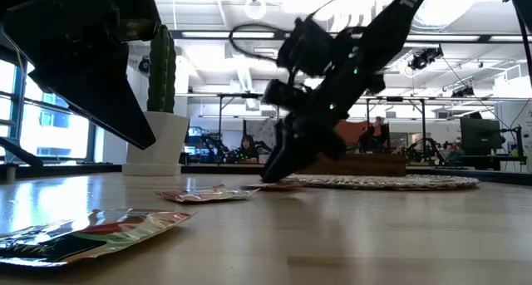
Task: Pick & Place Tea
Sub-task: Put the yellow tea bag into the right section of the wooden organizer
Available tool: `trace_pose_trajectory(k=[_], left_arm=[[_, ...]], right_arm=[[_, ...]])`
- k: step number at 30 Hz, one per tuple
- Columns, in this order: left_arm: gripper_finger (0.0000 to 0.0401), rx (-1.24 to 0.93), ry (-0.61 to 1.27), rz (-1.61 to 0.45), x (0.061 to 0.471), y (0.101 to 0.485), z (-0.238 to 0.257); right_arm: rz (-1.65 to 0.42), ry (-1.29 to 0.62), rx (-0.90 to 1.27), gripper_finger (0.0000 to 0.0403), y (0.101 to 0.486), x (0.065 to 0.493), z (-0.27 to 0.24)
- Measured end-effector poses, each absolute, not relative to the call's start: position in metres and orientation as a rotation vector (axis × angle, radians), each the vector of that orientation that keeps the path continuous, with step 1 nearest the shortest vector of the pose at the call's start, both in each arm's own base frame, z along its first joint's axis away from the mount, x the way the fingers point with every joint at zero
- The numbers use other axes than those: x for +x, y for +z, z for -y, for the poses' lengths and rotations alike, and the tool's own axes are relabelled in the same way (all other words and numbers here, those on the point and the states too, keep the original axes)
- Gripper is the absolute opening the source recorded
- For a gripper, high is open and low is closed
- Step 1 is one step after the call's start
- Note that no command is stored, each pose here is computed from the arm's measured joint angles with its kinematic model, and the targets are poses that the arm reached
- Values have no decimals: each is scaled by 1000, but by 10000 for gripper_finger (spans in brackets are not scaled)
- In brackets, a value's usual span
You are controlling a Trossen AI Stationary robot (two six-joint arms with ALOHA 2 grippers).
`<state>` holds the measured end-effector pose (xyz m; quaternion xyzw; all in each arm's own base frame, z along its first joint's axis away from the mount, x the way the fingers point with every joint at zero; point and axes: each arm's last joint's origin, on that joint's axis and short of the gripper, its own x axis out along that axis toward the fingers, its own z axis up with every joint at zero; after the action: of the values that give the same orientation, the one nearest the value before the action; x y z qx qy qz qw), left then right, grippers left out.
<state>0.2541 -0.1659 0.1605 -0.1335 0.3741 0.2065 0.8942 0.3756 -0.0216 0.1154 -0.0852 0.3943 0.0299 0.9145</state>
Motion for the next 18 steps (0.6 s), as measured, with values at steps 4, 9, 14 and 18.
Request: trace_pose_trajectory(k=[4, 9, 14, 18], left_arm=[[202, -276, 428, -776, 254, 160, 166], [202, -275, 429, -777, 254, 160, 166], [202, -276, 429, -777, 254, 160, 166], [202, -276, 428, -777, 254, 160, 166]], right_arm=[[-818, 41, -149, 203, 106, 378, 30], [-829, 56, -112, 200, 99, 379, 32], [-874, 115, -52, 164, 94, 375, 35], [-892, 141, -11, 116, 92, 373, 36]])
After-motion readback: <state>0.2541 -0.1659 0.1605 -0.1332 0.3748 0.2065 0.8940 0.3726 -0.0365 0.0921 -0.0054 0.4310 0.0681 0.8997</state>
